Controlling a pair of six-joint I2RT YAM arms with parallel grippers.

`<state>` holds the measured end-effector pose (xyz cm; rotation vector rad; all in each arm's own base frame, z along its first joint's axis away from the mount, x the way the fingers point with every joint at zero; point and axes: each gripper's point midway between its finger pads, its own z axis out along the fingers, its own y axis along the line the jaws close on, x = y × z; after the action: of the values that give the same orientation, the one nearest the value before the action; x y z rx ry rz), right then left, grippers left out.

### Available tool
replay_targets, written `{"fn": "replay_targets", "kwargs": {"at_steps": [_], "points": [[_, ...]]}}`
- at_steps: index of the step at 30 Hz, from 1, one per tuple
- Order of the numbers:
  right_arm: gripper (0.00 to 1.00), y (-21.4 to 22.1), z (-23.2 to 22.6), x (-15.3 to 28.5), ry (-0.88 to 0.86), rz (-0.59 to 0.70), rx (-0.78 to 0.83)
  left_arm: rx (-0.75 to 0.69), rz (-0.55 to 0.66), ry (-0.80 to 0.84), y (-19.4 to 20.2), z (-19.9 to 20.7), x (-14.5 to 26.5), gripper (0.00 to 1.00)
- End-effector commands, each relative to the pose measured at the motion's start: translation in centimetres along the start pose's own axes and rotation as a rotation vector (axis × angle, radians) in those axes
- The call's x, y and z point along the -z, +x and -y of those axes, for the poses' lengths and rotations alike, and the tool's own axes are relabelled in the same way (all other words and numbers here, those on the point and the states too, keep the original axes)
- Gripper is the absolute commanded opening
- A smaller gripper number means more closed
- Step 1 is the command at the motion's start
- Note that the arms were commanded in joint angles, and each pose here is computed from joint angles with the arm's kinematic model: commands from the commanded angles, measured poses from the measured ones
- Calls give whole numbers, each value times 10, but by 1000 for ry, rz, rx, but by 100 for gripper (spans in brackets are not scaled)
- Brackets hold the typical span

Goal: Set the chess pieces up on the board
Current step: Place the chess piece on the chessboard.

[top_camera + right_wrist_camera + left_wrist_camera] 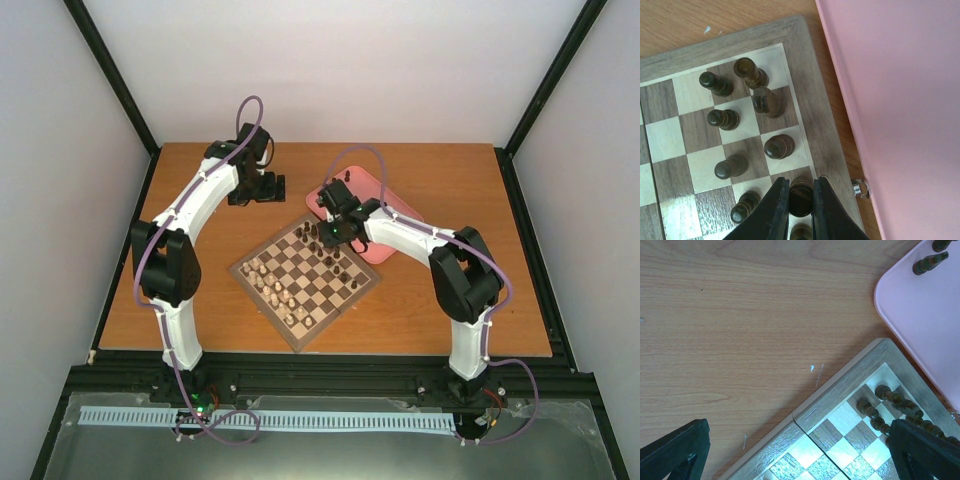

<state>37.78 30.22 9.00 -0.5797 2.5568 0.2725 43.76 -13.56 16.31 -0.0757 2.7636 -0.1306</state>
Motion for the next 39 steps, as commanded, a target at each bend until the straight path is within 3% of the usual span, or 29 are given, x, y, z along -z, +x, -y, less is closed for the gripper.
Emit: {"fn": "replay_targets", "kwargs": {"at_steps": [1,39], "points": [[4,2,0,-9,13,8,16,-1,34,13,-5,2,13,100],[4,6,-11,5,-12,21,74,1,21,22,-3,4,7,100]]}}
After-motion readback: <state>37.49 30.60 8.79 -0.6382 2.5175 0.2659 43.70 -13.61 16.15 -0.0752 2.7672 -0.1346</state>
